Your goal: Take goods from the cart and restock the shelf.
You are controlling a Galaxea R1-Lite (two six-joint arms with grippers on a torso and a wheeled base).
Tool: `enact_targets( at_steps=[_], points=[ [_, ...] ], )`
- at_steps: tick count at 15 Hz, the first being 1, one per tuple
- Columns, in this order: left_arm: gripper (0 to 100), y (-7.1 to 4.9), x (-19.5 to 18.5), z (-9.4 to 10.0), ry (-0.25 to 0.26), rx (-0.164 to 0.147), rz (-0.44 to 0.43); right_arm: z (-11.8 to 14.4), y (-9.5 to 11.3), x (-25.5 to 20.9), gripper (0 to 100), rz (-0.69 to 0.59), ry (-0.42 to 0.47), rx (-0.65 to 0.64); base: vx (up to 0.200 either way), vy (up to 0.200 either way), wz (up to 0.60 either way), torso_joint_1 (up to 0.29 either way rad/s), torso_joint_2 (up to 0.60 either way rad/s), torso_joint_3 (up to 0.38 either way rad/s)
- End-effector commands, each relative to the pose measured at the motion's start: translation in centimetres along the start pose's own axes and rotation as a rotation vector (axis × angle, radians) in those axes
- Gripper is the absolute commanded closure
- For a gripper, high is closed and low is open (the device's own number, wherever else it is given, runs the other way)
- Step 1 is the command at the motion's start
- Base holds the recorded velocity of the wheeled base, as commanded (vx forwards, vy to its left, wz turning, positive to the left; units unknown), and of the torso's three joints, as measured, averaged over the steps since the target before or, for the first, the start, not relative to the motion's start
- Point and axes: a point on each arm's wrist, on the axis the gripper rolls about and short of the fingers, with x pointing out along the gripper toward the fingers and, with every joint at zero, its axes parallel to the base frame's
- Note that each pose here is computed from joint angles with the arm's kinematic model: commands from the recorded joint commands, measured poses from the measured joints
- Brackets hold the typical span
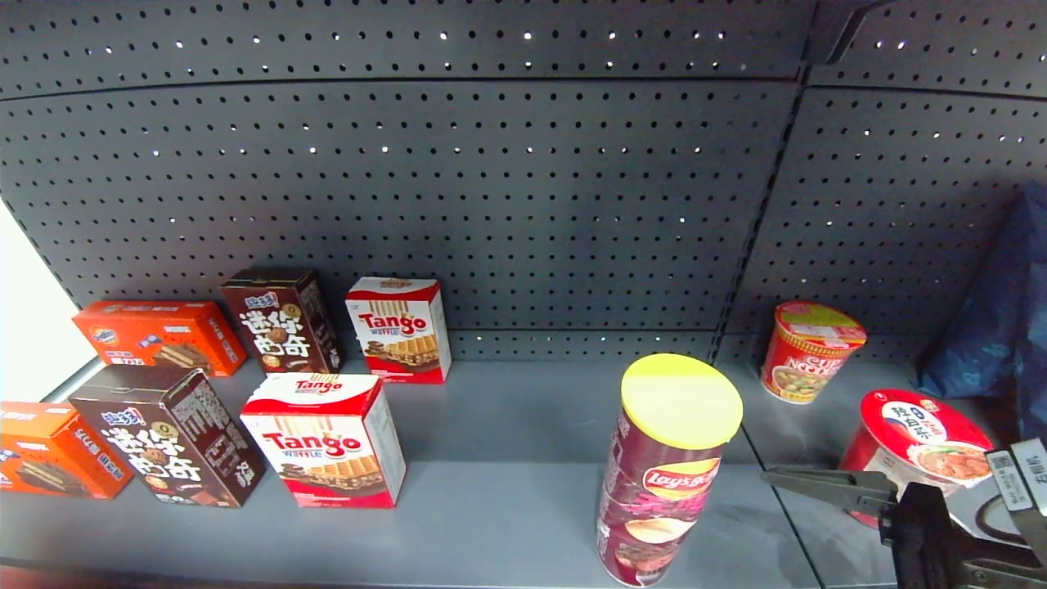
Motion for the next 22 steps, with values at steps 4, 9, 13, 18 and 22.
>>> enact_targets(
  at_steps=[4,9,13,18,22],
  points=[
    [100,-0.2,2.1,2.3,0.076,0.047,-0.086,3.7,2.3,-5.0,0,-0.096,0.006,-0.015,0.0,0.0,0.0,0.0,0.0,0.0],
    [100,-0.4,3.8,3.3,0.102,0.06,-0.177,4.9,2.7,-7.0,0,-0.233,0.003,-0.011,0.0,0.0,0.0,0.0,0.0,0.0],
    [100,-0.7,5.2,4.4,0.132,0.065,-0.225,5.7,2.1,-6.6,0,-0.354,0.005,0.05,0.0,0.0,0.0,0.0,0.0,0.0],
    [100,-1.9,8.8,7.0,0.092,0.096,-0.32,6.0,2.0,-6.9,0,-0.423,-0.01,0.057,0.0,0.0,0.0,0.0,0.0,0.0],
    [100,-2.4,11.9,6.8,0.179,0.103,-0.315,5.4,2.0,-7.9,0,-0.492,-0.024,0.076,0.0,0.0,0.0,0.0,0.0,0.0]
  ],
)
